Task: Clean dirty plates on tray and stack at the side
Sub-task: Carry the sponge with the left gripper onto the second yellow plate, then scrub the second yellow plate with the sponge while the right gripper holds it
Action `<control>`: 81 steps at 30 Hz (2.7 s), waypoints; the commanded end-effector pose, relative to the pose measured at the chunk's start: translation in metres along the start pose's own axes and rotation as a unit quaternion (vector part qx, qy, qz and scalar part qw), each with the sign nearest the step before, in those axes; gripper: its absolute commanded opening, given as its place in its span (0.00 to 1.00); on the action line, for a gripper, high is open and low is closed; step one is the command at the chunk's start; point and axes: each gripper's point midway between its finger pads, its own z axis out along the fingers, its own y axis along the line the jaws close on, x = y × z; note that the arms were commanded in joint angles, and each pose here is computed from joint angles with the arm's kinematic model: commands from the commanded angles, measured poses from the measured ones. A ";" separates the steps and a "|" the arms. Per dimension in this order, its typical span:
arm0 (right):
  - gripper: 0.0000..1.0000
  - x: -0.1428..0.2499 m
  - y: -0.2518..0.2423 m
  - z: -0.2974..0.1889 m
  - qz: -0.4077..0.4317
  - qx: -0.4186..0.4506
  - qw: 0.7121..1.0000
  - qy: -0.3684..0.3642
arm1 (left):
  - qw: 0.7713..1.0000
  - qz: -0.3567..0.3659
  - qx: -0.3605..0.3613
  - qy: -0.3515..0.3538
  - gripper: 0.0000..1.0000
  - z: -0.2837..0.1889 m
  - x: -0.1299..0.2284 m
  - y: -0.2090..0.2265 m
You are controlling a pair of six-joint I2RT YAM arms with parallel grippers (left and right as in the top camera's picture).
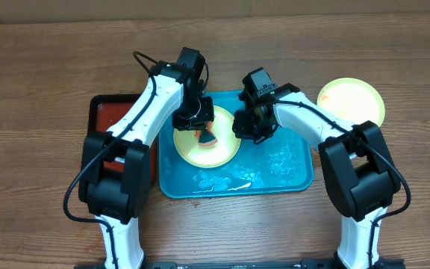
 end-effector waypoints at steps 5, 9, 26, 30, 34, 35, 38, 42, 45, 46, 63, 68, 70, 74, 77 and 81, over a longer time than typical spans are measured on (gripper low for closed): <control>0.04 0.003 -0.002 0.005 0.005 0.007 1.000 0.006 | 1.000 0.013 0.011 -0.009 0.04 0.005 0.007 -0.010; 0.04 0.002 -0.002 0.005 0.004 0.006 1.000 0.004 | 1.000 0.016 0.015 -0.016 0.04 0.014 0.007 -0.012; 0.04 0.010 -0.020 -0.004 0.018 0.064 0.998 0.022 | 0.998 0.029 -0.023 -0.053 0.04 0.029 -0.009 -0.010; 0.04 0.010 -0.020 -0.004 0.018 0.064 0.998 0.022 | 0.998 0.027 -0.026 -0.047 0.04 0.029 -0.006 -0.009; 0.04 0.009 -0.020 -0.004 0.021 0.064 0.998 0.020 | 0.998 0.029 -0.028 -0.043 0.04 0.034 -0.001 -0.008; 0.04 0.009 -0.020 -0.004 0.023 0.064 0.998 0.019 | 0.998 0.023 -0.027 -0.042 0.04 0.036 0.000 -0.009; 0.04 0.008 -0.020 -0.004 0.024 0.063 0.998 0.018 | 0.999 0.007 -0.026 -0.038 0.04 0.044 0.007 -0.011; 0.04 0.008 -0.020 -0.004 0.023 0.063 0.998 0.017 | 0.999 0.014 -0.027 -0.038 0.04 0.056 0.014 -0.012; 0.04 0.008 -0.019 -0.004 0.023 0.062 0.998 0.016 | 0.998 0.016 -0.030 -0.043 0.04 0.063 0.015 -0.009; 0.04 0.008 -0.019 -0.004 0.023 0.062 0.998 0.016 | 0.998 0.015 -0.043 -0.046 0.04 0.063 0.015 -0.003; 0.04 0.006 -0.019 -0.004 0.022 0.061 0.998 0.013 | 0.973 -0.027 -0.217 -0.077 0.04 0.002 -0.012 0.071; 0.04 0.006 -0.019 -0.004 0.022 0.061 0.998 0.013 | 0.995 -0.025 -0.079 -0.046 0.04 0.011 -0.010 0.019; 0.04 0.005 -0.019 -0.004 0.021 0.060 0.998 0.012 | 0.999 -0.021 -0.018 -0.028 0.04 0.019 -0.004 -0.002; 0.04 0.005 -0.019 -0.004 0.021 0.060 0.998 0.011 | 1.000 -0.008 0.020 -0.017 0.04 0.036 0.004 -0.020; 0.04 0.005 -0.018 -0.004 0.021 0.060 0.998 0.011 | 1.000 -0.003 0.012 -0.004 0.04 0.056 0.014 -0.016; 0.04 0.005 -0.018 -0.004 0.021 0.060 0.998 0.011 | 0.999 -0.013 -0.050 0.000 0.04 0.069 0.017 0.012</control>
